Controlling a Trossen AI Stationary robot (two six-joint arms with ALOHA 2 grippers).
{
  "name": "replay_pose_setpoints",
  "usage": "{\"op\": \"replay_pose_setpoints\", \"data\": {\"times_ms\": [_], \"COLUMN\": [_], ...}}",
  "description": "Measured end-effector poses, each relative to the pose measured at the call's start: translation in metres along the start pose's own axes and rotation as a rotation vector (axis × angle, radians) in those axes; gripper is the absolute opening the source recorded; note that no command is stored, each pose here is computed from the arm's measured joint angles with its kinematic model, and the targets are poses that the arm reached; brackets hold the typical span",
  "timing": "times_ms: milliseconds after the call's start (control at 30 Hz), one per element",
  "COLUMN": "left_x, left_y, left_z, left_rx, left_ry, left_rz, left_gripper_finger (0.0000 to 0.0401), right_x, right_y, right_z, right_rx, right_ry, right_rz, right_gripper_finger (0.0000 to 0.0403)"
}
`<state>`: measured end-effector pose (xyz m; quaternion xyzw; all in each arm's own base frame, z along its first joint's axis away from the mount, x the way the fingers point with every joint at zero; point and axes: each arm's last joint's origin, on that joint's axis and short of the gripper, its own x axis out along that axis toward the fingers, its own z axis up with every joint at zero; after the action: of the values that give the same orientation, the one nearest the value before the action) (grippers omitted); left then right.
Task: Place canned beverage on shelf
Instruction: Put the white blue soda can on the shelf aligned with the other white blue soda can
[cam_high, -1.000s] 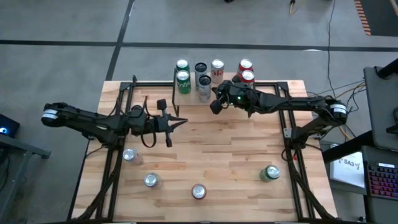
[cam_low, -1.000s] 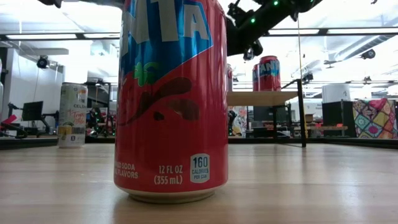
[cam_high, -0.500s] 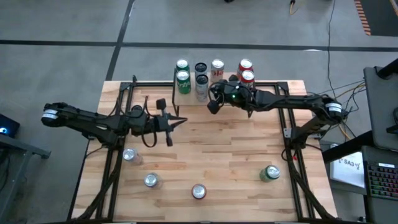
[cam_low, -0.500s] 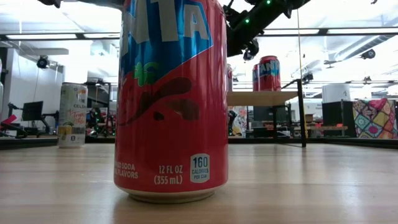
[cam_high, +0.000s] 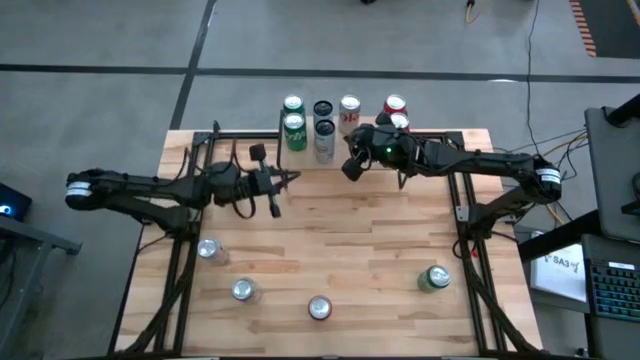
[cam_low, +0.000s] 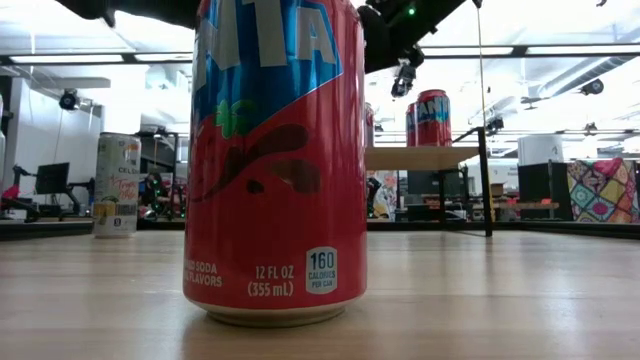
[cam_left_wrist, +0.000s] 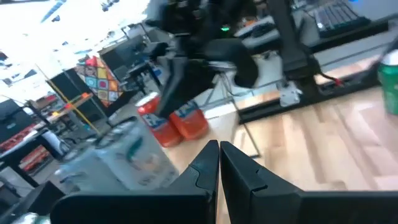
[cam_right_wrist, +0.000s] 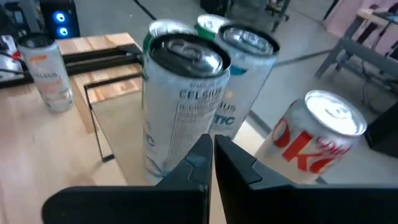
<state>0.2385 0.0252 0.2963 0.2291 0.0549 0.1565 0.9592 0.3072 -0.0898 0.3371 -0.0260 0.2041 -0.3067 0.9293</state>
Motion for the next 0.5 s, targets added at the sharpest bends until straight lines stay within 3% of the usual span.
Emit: {"op": "replay_pose_setpoints", "data": {"times_ms": [200, 500], "left_x": [0.007, 0.025], "left_y": [0.037, 0.062], "left_z": [-0.004, 0.01], "left_rx": [0.005, -0.089], "left_ry": [-0.026, -0.116], "left_rz": [0.078, 0.098], "left_gripper_finger": [0.0, 0.0], "right_x": [-0.007, -0.015], "right_y": [-0.004, -0.003], "right_z": [0.011, 0.024], "right_rx": [-0.049, -0.068], "right_ry": [-0.087, -0.229], "right_rz": [0.001, 0.184], "right_gripper_finger": [0.0009, 0.0009]}}
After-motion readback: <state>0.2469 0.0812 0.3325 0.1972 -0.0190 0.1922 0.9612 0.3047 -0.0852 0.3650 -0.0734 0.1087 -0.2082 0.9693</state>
